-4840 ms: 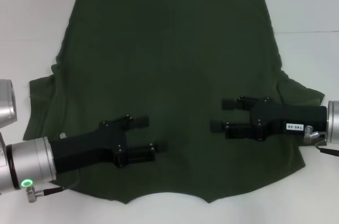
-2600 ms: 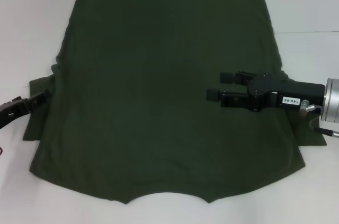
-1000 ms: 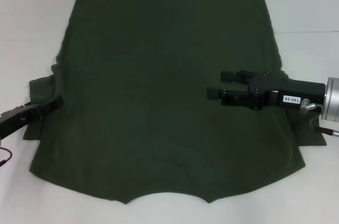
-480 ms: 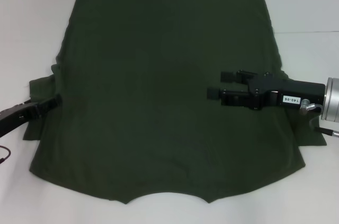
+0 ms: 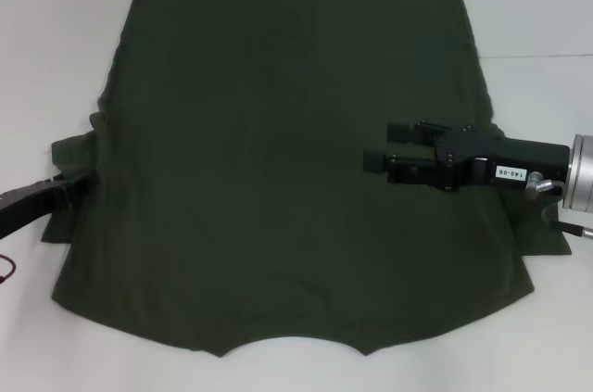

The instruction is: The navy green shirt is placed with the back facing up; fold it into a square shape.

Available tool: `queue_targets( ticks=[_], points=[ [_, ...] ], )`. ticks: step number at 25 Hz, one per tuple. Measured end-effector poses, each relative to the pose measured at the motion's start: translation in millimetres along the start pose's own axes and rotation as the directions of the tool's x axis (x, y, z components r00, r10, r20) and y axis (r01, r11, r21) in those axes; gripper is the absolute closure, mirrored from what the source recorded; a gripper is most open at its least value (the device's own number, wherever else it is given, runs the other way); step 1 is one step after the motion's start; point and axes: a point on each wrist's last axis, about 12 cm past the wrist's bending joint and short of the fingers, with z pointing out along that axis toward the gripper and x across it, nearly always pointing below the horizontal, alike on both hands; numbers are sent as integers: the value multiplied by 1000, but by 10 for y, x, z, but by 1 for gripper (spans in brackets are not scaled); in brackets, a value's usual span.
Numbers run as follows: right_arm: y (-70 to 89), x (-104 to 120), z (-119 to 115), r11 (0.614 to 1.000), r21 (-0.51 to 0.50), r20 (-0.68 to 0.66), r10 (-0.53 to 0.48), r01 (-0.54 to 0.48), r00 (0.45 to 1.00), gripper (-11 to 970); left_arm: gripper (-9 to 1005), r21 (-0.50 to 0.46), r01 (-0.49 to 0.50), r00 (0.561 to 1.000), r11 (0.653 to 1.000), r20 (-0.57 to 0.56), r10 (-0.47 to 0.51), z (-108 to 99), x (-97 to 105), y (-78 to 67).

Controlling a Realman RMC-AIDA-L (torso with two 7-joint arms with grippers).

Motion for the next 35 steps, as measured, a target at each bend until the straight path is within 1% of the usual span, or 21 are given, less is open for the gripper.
queue_targets(
  ticks=[8,13,19,26,35],
  points=[
    [0,0,-2,1000,1,1,0,0,1000,44,622,-3,-1,1000,1000,-2,1,10,-22,0],
    [-1,9,-10,1000,2,1,2,-2,1000,44,829,-3,-10,1000,1000,-12,10,17,-21,-4],
    [-1,15,-17,1000,4,4,5,-5,1000,44,997,-4,-10,1000,1000,-12,10,17,-22,-1],
    [0,8,-17,1000,4,13,7,-7,1000,45,997,-24,-22,1000,999,2,22,-34,-94,77],
    [3,-1,29,1000,6,26,13,-14,1000,45,998,-92,-53,998,994,16,55,-90,-213,215]
  ],
)
